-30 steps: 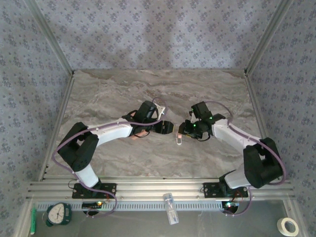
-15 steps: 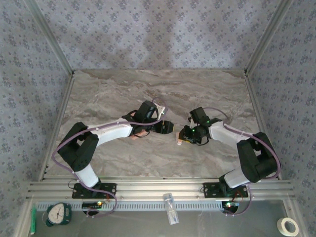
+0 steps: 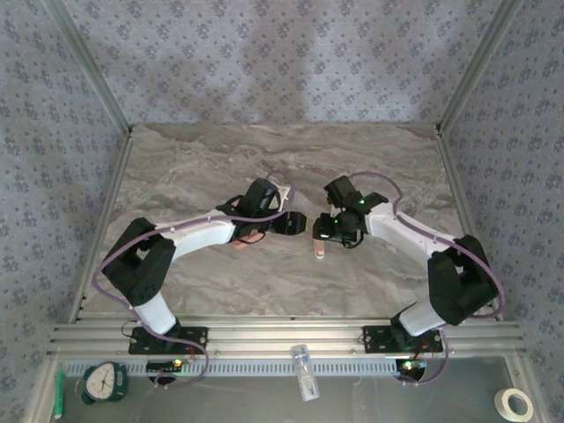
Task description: Load the staples into the stapler
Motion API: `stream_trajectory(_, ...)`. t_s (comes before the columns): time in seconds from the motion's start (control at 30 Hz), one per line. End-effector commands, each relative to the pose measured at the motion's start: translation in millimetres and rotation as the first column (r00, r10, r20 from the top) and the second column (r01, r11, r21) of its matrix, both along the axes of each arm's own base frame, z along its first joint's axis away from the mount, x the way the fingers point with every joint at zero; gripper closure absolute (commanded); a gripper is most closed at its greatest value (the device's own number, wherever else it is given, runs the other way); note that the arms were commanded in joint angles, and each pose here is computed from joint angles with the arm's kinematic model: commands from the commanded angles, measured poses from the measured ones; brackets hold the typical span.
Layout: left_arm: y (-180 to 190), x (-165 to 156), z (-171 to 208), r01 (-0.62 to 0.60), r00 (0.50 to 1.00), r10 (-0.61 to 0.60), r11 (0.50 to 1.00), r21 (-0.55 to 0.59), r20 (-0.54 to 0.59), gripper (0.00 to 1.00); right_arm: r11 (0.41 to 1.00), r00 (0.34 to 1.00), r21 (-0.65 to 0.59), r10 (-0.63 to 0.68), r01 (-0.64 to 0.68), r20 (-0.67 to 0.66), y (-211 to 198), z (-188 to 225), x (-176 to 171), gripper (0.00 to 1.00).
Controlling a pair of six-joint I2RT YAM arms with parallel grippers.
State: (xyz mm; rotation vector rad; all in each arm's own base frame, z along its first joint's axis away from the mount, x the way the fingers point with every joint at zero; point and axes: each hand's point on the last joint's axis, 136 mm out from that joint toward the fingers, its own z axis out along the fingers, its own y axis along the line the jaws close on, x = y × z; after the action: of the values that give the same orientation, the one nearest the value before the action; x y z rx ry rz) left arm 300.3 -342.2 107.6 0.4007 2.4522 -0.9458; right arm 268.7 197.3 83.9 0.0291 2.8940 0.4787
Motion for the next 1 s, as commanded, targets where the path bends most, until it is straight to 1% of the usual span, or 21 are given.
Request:
stream_trajectory(0.0,25,11,9,-0.112,0.993,0.112,0.994,0.007,0.03,0.34,0.991,0.997,-0.119,0.048,-0.054,-0.053,-6,-13,-9,0.54)
stream_trajectory(0.2,51,15,10,-0.187,0.981,0.186,0.982,-0.001,0.05,0.34,0.972,0.989,-0.199,0.104,-0.123,-0.102,1,-33,-12,0.57)
stream_trajectory(0.3,58,15,10,-0.203,0.978,0.203,0.979,-0.003,0.053,0.34,0.962,0.984,-0.225,0.132,-0.155,-0.116,5,-39,-12,0.66)
stream_trajectory(0.4,61,15,11,-0.209,0.976,0.209,0.978,-0.003,0.054,0.34,0.957,0.983,-0.239,0.144,-0.167,-0.11,8,-37,-8,0.74)
stream_trajectory(0.5,63,17,11,-0.213,0.975,0.213,0.977,-0.003,0.056,0.34,0.96,0.986,-0.233,0.137,-0.156,-0.096,11,-30,-3,0.79)
stream_trajectory(0.53,63,17,11,-0.216,0.975,0.216,0.976,-0.005,0.057,0.34,0.959,0.987,-0.24,0.131,-0.151,-0.094,9,-30,-1,0.8)
stream_trajectory(0.57,63,18,12,-0.216,0.975,0.216,0.976,-0.007,0.06,0.34,0.964,0.99,-0.227,0.127,-0.136,-0.056,14,-19,12,0.8)
stream_trajectory(0.7,64,21,14,-0.217,0.974,0.217,0.976,-0.009,0.067,0.34,0.969,0.994,-0.22,0.111,-0.113,-0.022,17,-12,37,0.8)
stream_trajectory(0.87,68,27,15,-0.225,0.972,0.225,0.974,-0.01,0.066,0.34,0.969,0.994,-0.22,0.106,-0.111,-0.033,21,-19,61,0.8)
stream_trajectory(0.97,71,31,17,-0.231,0.97,0.232,0.973,-0.013,0.069,0.34,0.969,0.993,-0.218,0.108,-0.117,-0.054,23,-26,67,0.78)
